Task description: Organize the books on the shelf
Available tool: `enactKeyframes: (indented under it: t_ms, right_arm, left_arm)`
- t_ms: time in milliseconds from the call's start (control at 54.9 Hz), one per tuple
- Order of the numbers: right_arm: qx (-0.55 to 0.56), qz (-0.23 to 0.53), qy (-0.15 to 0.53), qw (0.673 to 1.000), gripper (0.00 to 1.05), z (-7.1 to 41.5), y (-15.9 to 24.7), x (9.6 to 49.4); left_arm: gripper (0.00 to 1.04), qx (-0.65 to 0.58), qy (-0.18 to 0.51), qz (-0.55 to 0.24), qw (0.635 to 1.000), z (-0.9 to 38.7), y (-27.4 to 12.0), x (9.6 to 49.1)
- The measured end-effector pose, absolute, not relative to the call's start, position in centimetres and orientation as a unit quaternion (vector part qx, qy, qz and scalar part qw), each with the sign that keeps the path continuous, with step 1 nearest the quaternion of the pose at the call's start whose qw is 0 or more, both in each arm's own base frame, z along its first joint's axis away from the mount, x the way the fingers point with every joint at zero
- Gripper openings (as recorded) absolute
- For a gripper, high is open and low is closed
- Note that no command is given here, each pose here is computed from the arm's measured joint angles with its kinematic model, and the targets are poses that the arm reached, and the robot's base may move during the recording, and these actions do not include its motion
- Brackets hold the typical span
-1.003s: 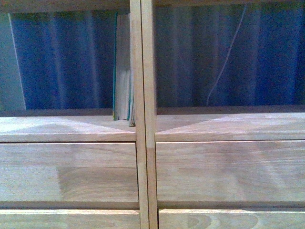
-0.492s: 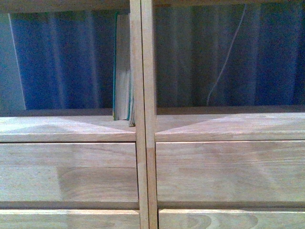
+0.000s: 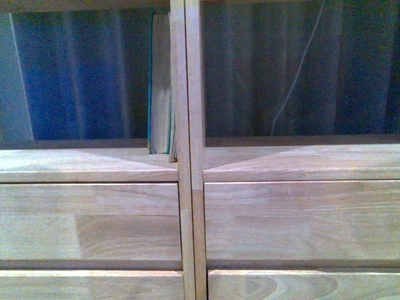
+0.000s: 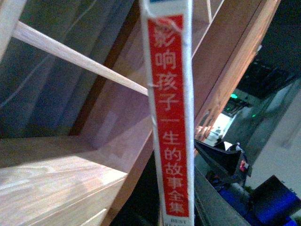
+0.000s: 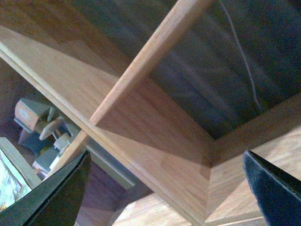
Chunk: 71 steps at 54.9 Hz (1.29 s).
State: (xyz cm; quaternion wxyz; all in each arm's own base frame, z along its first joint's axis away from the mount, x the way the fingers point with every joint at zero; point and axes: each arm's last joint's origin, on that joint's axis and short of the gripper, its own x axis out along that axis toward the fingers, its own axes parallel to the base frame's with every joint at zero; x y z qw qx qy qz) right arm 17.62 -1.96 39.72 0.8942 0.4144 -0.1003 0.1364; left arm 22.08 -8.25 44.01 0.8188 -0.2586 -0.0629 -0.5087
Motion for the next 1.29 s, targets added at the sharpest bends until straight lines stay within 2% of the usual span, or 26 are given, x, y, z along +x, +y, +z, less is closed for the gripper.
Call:
enactKeyframes:
  t_ms: [255,547,620,1057,1294]
  right_arm:
    - [0.42,0.126,-0.083,0.895,0.98,38.3,-2.1,18.0]
    - [0.421,0.118,-0.08,0.896,0.98,37.8,-2.3,18.0]
    - [0.423,0.114,-0.075,0.896,0.98,37.4,-2.3,18.1]
    - [0.426,0.09,-0.065,0.898,0.98,35.5,-3.2,18.3]
    - [0.427,0.089,-0.062,0.898,0.98,35.3,-3.2,18.4]
  left_arm:
    - [0.07,-0.172,-0.096,-0.411,0.89,44.1,-5.7,20.4]
    - [0.07,-0.075,-0.156,-0.334,0.926,43.9,-2.6,15.6]
    - [0.07,-0.046,-0.173,-0.283,0.942,43.6,-1.2,14.8]
    - [0.07,-0.007,-0.155,-0.104,0.982,40.4,4.7,16.7]
    - [0.07,-0.006,-0.125,-0.093,0.988,37.5,6.3,20.6]
